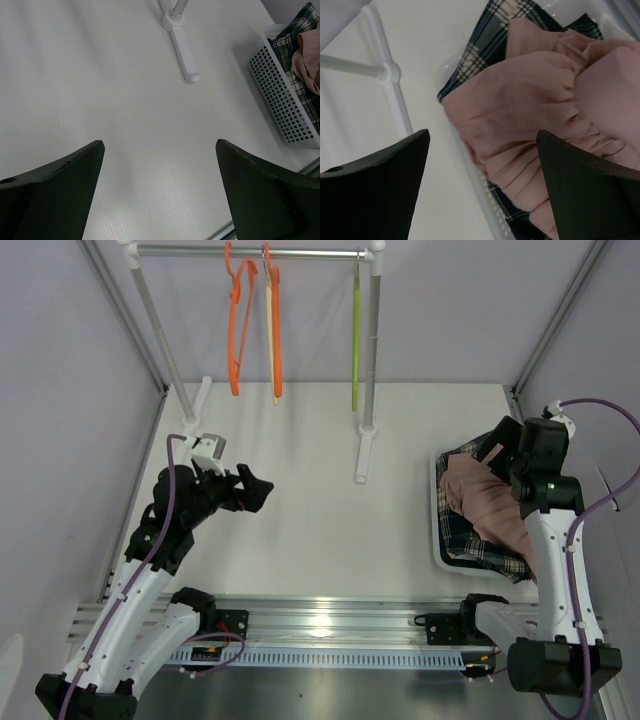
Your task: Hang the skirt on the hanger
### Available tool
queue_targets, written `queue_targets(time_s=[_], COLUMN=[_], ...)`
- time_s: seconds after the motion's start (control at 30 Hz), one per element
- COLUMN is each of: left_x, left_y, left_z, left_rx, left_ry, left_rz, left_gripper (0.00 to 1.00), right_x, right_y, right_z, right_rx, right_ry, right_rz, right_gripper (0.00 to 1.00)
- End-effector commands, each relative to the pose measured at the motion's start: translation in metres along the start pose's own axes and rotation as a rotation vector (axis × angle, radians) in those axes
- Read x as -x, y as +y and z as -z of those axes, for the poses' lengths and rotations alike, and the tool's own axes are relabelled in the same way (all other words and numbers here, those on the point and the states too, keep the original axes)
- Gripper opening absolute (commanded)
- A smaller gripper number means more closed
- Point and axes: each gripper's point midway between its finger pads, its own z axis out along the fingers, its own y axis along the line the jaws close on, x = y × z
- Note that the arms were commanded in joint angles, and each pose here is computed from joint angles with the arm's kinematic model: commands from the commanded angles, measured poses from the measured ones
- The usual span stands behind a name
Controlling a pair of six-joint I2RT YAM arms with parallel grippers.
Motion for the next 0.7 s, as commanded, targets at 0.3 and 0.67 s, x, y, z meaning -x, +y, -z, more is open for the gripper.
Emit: queue_targets(time_s=[0.3,0.67], left_x=[0.008,0.007], left_y=[-0.005,-0.005], left_z=[0.000,0.000], left_rx=[-0.026,-0.024], left_ry=[-0.019,-0.017], left_rz=[0.016,0.017], left_gripper=[0.99,0.99], right_x=[0.008,-0.030], right_y=[-0.044,-0.049], right_z=[-0.028,-0.055], right_rx=[-0.114,-0.097], right_ry=[0.023,0.108], right_rz=[-0.044,-0.065], right_gripper=[0.88,0.80])
